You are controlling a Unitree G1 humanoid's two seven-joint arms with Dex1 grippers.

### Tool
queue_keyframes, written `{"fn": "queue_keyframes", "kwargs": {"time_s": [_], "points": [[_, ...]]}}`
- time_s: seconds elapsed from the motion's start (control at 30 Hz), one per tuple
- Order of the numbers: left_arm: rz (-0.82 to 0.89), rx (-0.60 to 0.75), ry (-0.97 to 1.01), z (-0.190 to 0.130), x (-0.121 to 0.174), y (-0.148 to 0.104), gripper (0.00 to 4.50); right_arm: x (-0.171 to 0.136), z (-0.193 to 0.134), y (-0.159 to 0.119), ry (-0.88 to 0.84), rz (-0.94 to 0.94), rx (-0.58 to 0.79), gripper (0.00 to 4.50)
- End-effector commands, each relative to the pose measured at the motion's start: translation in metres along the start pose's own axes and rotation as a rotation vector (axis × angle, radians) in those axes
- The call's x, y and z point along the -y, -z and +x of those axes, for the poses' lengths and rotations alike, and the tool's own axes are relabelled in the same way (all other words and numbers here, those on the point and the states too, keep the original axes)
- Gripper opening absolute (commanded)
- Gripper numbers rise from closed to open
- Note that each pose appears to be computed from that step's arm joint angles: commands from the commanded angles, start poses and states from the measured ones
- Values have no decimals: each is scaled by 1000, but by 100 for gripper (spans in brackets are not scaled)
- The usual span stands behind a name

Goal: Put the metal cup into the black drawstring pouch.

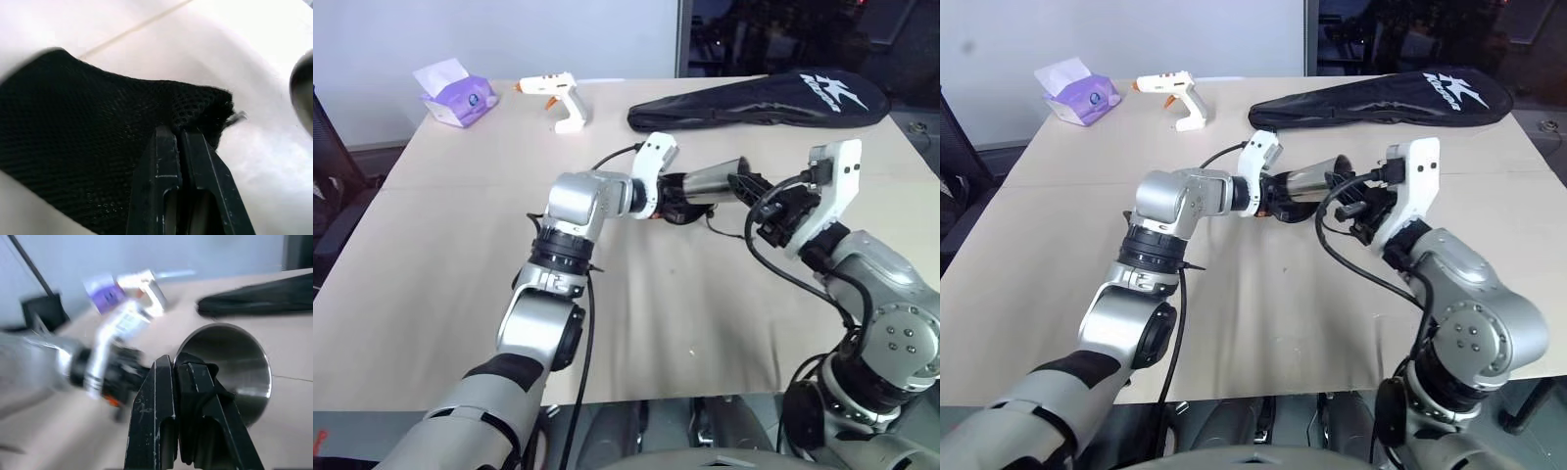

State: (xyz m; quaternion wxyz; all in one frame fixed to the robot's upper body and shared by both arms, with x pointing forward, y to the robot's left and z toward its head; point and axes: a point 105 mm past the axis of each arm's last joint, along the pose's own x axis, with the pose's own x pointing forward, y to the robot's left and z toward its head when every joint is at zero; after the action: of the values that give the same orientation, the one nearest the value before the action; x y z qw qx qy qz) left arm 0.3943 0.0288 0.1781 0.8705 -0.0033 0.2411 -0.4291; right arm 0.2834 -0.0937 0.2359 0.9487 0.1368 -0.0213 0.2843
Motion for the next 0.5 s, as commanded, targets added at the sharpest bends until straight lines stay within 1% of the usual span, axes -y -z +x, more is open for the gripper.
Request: {"fn": "queue_keyframes", "kwargs": {"time_s": [0.03,0.27,0.5], "points": [[-52,48,57,-1,15,-21,0,-1,-1,-2,63,5,60,10],[-152,35,83,-3,21,-29,0,14,-4,19,159,42,58,10],[-197,-3,102,-2,28,-22,0,19,3,33,172,90,75,10]]}}
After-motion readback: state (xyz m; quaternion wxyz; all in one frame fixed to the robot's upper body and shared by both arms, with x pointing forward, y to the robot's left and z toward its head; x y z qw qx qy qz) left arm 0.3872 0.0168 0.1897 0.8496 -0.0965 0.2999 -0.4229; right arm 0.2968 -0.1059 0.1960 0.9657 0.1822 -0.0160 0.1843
